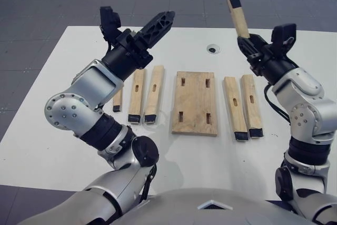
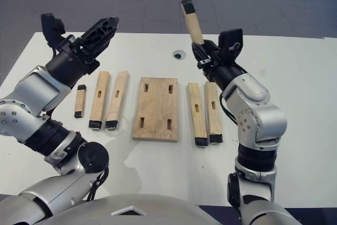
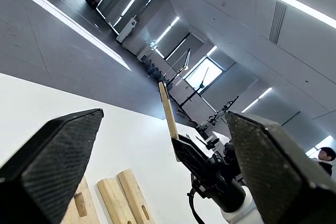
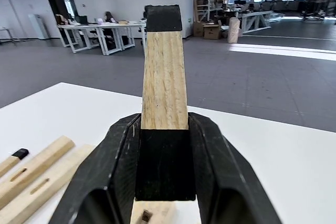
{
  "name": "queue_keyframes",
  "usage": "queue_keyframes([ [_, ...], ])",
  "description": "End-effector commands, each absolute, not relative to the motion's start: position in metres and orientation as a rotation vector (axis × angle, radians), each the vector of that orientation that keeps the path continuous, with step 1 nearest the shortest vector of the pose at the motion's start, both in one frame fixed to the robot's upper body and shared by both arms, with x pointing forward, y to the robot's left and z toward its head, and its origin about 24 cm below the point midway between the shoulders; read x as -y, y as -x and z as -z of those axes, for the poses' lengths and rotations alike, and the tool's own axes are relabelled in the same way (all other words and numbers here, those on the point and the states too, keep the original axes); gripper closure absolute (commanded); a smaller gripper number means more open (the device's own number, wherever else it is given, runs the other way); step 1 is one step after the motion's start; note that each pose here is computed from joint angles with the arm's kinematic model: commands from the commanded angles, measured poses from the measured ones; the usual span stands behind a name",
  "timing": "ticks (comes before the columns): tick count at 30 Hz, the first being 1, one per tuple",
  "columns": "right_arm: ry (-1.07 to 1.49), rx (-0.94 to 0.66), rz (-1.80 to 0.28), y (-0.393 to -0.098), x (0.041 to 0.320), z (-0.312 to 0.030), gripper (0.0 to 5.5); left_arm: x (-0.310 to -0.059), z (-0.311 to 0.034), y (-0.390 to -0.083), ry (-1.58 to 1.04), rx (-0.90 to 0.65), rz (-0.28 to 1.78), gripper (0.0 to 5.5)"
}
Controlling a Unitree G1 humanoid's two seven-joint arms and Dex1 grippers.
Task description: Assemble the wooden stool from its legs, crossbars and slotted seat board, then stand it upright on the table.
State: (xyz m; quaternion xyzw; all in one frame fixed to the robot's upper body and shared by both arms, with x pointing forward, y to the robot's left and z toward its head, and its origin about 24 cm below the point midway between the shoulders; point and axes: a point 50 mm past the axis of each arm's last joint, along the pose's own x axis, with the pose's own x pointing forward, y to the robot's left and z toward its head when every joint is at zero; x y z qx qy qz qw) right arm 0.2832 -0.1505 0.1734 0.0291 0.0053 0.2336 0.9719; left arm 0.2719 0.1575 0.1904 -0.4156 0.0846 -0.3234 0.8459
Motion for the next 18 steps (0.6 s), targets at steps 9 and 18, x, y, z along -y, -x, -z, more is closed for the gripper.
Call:
queue_keyframes([
  [9, -0.030, 0.073, -0.706, -0.270, 0.083, -0.192, 4.21, -0.118, -0.202, -0.284, 0.961, -0.296, 0.818, 1.20],
  [18, -0.030, 0.078, -0.745, -0.268, 0.074, -0.191, 4.21, -0.105, -0.213, -0.289, 0.941, -0.307, 0.846, 1.20],
])
